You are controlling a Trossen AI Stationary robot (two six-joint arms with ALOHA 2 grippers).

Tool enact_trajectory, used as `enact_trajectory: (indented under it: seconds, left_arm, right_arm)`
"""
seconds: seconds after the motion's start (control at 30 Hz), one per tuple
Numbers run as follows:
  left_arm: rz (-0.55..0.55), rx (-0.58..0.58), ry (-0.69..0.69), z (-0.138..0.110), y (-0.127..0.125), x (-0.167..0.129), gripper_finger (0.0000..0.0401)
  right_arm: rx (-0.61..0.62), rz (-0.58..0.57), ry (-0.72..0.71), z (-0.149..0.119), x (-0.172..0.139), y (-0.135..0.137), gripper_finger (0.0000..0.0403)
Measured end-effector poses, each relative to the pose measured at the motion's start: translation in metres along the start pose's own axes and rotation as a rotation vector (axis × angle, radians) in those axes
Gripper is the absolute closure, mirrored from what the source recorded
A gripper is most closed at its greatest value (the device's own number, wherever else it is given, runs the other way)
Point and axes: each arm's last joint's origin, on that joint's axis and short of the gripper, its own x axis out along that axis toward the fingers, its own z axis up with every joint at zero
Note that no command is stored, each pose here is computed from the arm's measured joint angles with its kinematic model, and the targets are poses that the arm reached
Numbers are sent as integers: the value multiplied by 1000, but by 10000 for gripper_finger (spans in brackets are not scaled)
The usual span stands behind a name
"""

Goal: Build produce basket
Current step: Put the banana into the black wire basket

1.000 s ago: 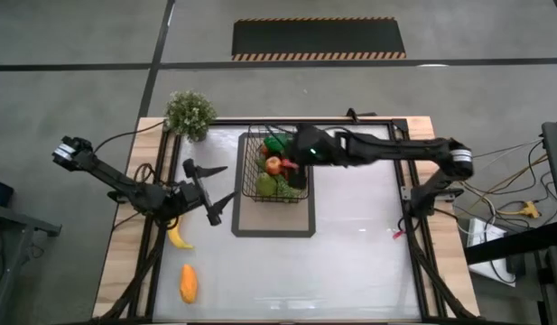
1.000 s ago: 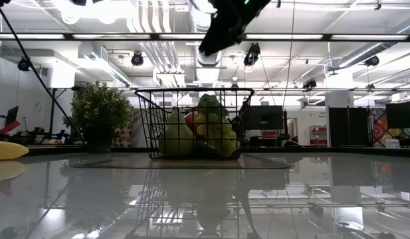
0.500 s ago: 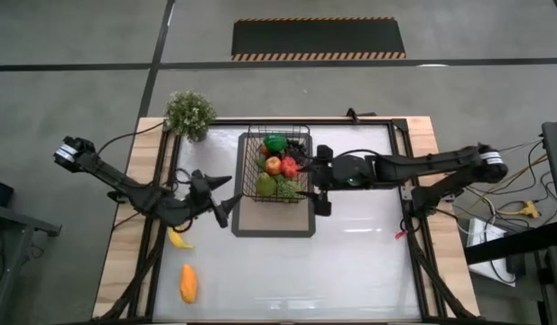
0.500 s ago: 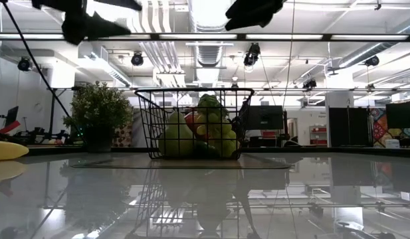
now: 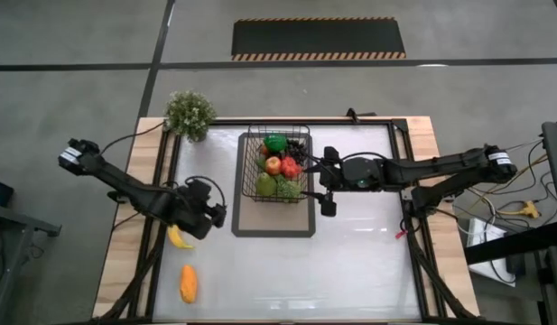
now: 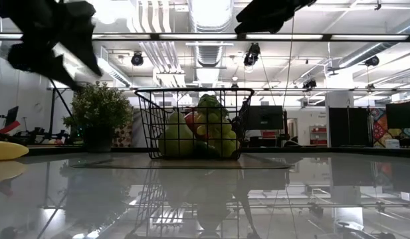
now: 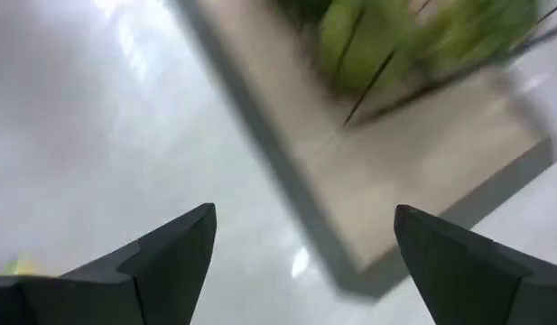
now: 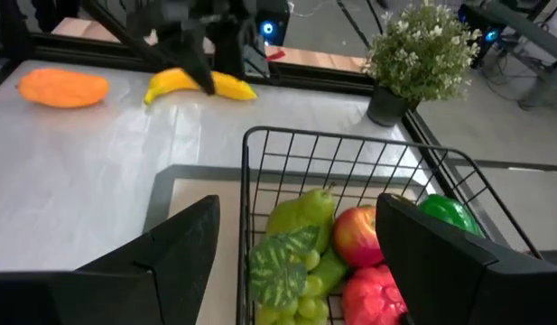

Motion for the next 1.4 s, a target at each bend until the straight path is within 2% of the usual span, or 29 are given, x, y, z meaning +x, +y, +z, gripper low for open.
enact_trajectory:
  seconds: [0.1,0.3,0.43,0.67,0.9,1.3,1.4]
  left_arm:
    - [104,-25,151,-7,-4,6,79]
    - [429,-61,414,-25,0,16,79]
    - [534,-77,543,-35,0,23,79]
    - [587,-85,633,-40,-1,25,79]
    - [719,-69,700,-46,3,28,79]
    - [739,14,727,-52,13,34,80]
    - [742,17,728,-53,13,35,96]
  right_arm:
    - [-2,0,3,-3,1,1,124]
    - [-9,1,2,-6,3,1,124]
    - [-12,1,1,-6,3,1,124]
    - [-12,1,2,-6,3,1,124]
    - [-13,2,6,-7,3,1,124]
    - [-14,3,12,-9,4,2,124]
    - [-14,3,13,-10,4,2,124]
